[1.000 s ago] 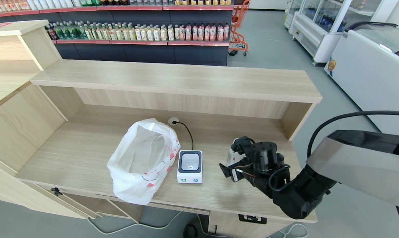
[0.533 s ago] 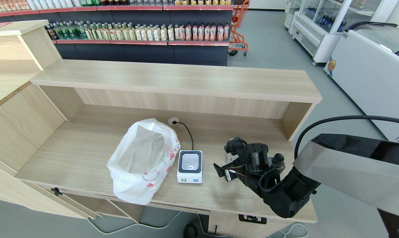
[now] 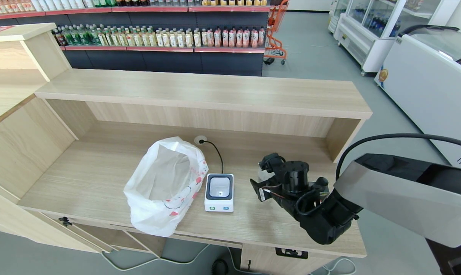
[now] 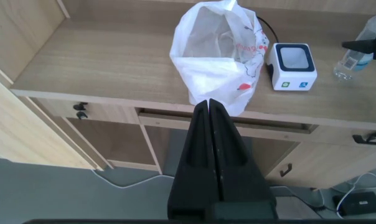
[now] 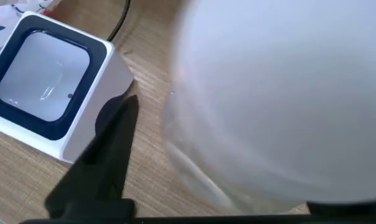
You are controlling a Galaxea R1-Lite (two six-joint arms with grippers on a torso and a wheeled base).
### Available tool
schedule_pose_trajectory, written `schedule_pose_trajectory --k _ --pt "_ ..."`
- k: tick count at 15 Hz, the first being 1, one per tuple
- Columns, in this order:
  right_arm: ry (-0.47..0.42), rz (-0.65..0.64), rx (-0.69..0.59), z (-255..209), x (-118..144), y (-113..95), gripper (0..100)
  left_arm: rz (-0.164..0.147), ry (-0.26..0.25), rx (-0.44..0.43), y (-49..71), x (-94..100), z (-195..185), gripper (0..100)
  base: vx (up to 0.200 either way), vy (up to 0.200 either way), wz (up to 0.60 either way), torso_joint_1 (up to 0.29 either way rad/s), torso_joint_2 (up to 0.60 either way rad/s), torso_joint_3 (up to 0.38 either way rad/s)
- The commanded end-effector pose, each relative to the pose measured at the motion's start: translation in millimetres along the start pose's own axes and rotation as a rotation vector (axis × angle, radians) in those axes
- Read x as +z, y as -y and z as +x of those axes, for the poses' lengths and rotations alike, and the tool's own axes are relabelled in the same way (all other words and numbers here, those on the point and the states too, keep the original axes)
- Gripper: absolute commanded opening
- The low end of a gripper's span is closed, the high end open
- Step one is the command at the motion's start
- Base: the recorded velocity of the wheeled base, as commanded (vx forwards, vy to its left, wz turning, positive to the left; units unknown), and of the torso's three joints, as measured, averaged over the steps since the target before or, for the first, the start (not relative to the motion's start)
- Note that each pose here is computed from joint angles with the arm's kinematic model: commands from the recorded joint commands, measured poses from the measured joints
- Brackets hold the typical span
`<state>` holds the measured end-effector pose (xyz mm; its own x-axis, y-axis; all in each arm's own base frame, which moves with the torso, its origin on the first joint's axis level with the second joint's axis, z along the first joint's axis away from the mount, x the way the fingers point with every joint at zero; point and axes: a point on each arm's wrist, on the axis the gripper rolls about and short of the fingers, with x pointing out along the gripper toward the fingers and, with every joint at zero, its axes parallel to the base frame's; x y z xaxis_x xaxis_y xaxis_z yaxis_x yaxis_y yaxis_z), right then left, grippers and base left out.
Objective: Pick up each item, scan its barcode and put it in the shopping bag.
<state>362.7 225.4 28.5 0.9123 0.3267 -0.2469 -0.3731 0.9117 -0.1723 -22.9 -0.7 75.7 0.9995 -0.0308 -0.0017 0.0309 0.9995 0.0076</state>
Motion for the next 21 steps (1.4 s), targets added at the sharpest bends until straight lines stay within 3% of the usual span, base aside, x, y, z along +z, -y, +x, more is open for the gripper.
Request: schedule_pose_trajectory --k 1,7,11,13,15,18,21 --pt "-0.019 0.001 -0.015 4 -7 6 0 0.000 0.000 0.000 0.0 -0.1 0 0 0.000 0.000 0.00 0.000 0.00 0.000" --pt "-0.046 -0.001 -0.021 10 -20 8 0 0.000 0.000 0.000 0.0 -0.1 0 0 0.000 0.000 0.00 0.000 0.00 0.000" --pt "-0.020 0.005 -0.013 9 -11 6 0 0.000 -0.001 0.000 0.0 -0.1 0 0 0.000 0.000 0.00 0.000 0.00 0.000" --pt "0.030 0.022 -0.013 -1 15 11 0 0.000 -0.001 0.000 0.0 -0.1 0 0 0.000 0.000 0.00 0.000 0.00 0.000" --pt "0.091 0.139 -0.007 -31 69 24 0 0.000 -0.001 0.000 0.0 -0.1 0 0 0.000 0.000 0.00 0.000 0.00 0.000" --pt "0.069 0.271 0.105 -91 130 50 0 0.000 0.000 0.000 0.0 0.4 0 0 0.000 0.000 0.00 0.000 0.00 0.000" --pt "0.161 0.342 0.302 -171 171 75 0 0.000 -0.001 0.000 0.0 -0.1 0 0 0.000 0.000 0.00 0.000 0.00 0.000"
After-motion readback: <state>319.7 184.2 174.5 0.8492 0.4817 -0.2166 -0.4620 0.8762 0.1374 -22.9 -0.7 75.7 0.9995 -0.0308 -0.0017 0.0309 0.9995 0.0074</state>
